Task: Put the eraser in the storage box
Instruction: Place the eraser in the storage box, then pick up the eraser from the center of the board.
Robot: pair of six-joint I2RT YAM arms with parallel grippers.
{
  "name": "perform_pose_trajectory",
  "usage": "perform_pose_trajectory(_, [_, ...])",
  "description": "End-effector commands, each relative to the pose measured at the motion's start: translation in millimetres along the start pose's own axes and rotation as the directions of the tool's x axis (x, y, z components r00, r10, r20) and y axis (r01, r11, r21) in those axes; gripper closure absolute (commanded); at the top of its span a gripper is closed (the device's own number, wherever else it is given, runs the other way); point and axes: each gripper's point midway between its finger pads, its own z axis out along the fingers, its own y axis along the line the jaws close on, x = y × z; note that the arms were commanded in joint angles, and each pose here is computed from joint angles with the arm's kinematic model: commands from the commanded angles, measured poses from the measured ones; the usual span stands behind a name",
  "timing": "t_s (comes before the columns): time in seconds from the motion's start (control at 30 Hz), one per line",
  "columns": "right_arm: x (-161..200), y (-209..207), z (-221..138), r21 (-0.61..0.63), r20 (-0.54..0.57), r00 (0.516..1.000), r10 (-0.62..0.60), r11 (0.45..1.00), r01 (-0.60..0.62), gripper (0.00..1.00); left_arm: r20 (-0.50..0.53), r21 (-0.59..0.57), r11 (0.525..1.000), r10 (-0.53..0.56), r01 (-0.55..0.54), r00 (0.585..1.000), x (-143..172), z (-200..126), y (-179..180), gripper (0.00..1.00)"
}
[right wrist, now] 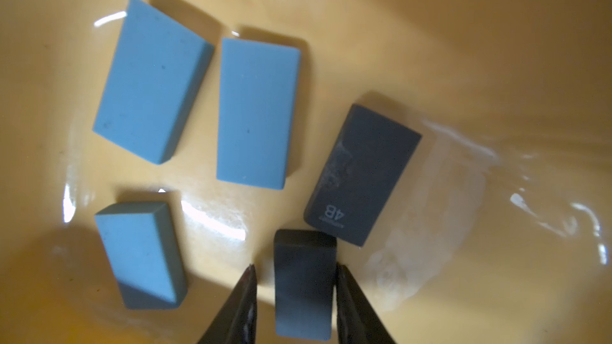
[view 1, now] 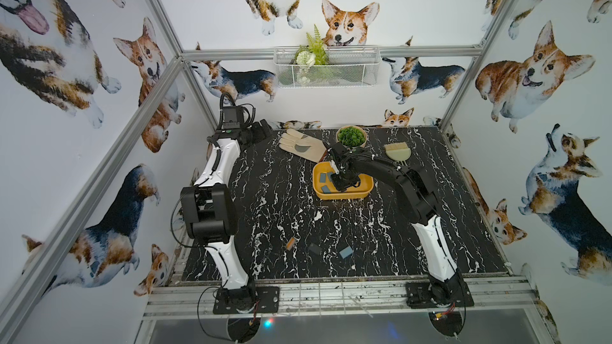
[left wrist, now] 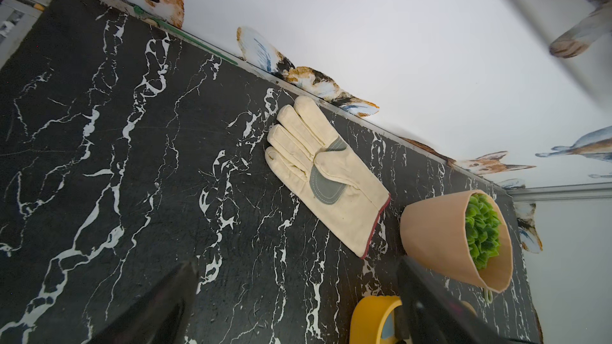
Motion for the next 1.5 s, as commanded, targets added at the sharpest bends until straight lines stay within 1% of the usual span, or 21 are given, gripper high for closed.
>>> perform_pose_trajectory(0.0, [-7.5,0.1,-17.9,-0.002,0.038,0.999,-0.003,1.000,0.003,0.51,0.001,-0.003,1.000,0.011,-0.011,1.000,-0.6,-1.0,1.6,0.04])
perform_pose_trajectory(0.17, [-19.6,4.5,-54.0,-0.014,0.130,0.991,-0.012,1.000,0.014,0.38,0.010,0.002,1.000,0.012,-0.012,1.000,-2.0,-5.8,-0.6,0.04])
perform_pose_trajectory(0.23, [-26.9,6.5,-73.5,-0.013,0.191,0.981,-0.019,1.000,0.022,0.32,0.014,0.008,1.000,0.011,-0.011,1.000,-2.6,-7.7,-2.1,0.04])
perform_pose_trajectory(0.37, [-32.5,14.7,-109.4,-0.029,0.275,0.961,-0.039,0.998,0.049,0.28,0.027,0.037,0.999,0.000,-0.001,1.000,-4.9,-13.7,-9.4,0.04])
perform_pose_trajectory(0.5, [-13.4,37.0,-135.0,-0.030,0.308,0.941,-0.138,0.988,0.154,0.26,0.050,0.047,0.999,0.006,-0.009,0.999,-8.4,-25.3,-14.7,0.04])
perform_pose_trajectory(0.63, [27.6,78.3,-144.1,-0.094,0.301,0.927,-0.223,0.960,0.262,0.26,0.071,0.046,0.999,0.014,-0.017,0.997,-7.4,-40.3,-17.3,0.04])
perform_pose_trajectory(0.77, [78.7,119.1,-137.5,-0.142,0.269,0.908,-0.321,0.919,0.368,0.26,0.085,0.038,0.999,0.011,-0.014,0.996,1.4,-54.7,-15.1,0.04])
perform_pose_trajectory(0.8, [89.8,126.8,-133.8,-0.143,0.259,0.901,-0.348,0.909,0.392,0.26,0.075,0.033,0.999,0.006,-0.009,0.997,7.0,-52.6,-11.6,0.04])
perform_pose_trajectory(0.83, [99.1,132.7,-129.6,-0.147,0.248,0.896,-0.368,0.900,0.411,0.26,0.092,0.037,0.999,0.009,-0.012,0.996,7.1,-63.3,-14.6,0.04])
perform_pose_trajectory(0.93, [126.0,152.6,-118.0,-0.177,0.225,0.874,-0.431,0.864,0.472,0.27,0.111,0.041,0.999,-0.002,-0.002,0.994,16.1,-76.3,-14.0,0.04])
perform_pose_trajectory(1.07, [145.0,168.9,-107.2,-0.209,0.221,0.855,-0.469,0.834,0.511,0.27,0.128,0.033,0.999,-0.004,0.000,0.992,27.0,-90.2,-10.4,0.04])
perform_pose_trajectory(1.23, [162.1,183.7,-89.5,-0.223,0.165,0.832,-0.529,0.802,0.554,0.29,0.127,0.016,1.000,-0.004,0.002,0.992,41.7,-101.4,-4.2,0.03])
perform_pose_trajectory(1.47, [176.1,201.0,-69.9,-0.225,0.100,0.797,-0.596,0.767,0.602,0.35,0.118,-0.008,1.000,0.006,-0.005,0.993,59.8,-110.9,5.5,0.03])
